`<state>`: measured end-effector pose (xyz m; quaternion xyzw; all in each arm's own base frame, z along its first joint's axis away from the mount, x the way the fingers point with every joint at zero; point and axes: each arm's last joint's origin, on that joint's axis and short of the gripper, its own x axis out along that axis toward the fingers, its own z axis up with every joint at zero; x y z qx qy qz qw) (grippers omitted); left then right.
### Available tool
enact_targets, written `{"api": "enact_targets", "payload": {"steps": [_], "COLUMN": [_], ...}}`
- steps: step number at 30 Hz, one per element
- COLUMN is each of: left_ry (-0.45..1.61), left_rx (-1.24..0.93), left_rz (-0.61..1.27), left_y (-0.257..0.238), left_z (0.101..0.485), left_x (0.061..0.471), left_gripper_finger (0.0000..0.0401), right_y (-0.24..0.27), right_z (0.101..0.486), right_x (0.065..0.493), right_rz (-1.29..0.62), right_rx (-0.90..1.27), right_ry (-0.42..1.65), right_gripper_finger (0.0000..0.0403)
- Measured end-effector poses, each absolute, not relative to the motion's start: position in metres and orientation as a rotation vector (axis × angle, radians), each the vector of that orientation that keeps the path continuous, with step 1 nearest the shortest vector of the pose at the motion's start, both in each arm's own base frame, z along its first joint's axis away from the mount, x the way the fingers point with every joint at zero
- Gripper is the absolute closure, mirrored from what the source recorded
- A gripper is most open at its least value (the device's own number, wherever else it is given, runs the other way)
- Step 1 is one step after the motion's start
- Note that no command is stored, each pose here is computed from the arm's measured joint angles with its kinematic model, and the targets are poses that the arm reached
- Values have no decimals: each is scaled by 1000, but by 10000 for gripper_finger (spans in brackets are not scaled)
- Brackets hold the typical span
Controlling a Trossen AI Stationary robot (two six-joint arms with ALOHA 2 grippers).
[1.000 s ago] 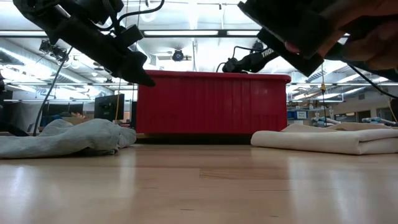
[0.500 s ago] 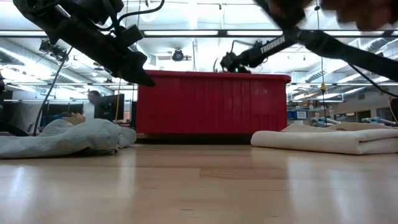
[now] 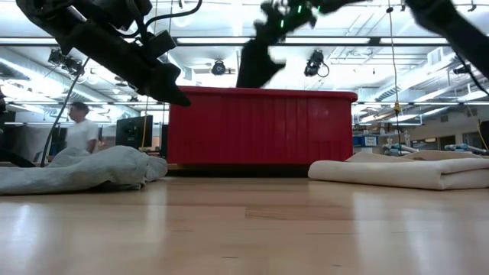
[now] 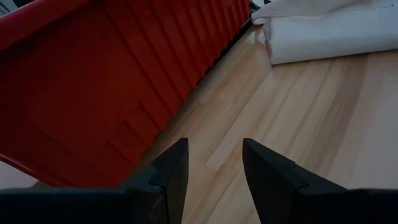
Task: Fold Laundry from Bin
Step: Fold the black shirt
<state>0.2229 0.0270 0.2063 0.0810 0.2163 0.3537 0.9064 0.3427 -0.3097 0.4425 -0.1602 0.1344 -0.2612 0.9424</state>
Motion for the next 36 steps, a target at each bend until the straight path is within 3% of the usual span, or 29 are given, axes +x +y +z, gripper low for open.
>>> {"api": "enact_targets", "payload": {"steps": [8, 17, 24, 36], "left_ry": [446, 382, 396, 363], "left_rx": [166, 78, 130, 44], "left_rz": [731, 708, 615, 612], "left_y": [27, 26, 18, 13], "left_z": [206, 209, 210, 210], "left_x": [223, 225, 227, 228], "left_gripper_finger": [246, 246, 246, 246], "right_y": [-209, -111, -58, 18], "right_z": [520, 541, 509, 399], "right_x": [318, 281, 263, 305], "right_rz": [-302, -104, 180, 685], "right_rx": [-396, -342, -151, -14], "right_ry": [98, 248, 621, 1017], "right_gripper_finger": [377, 377, 376, 376]}}
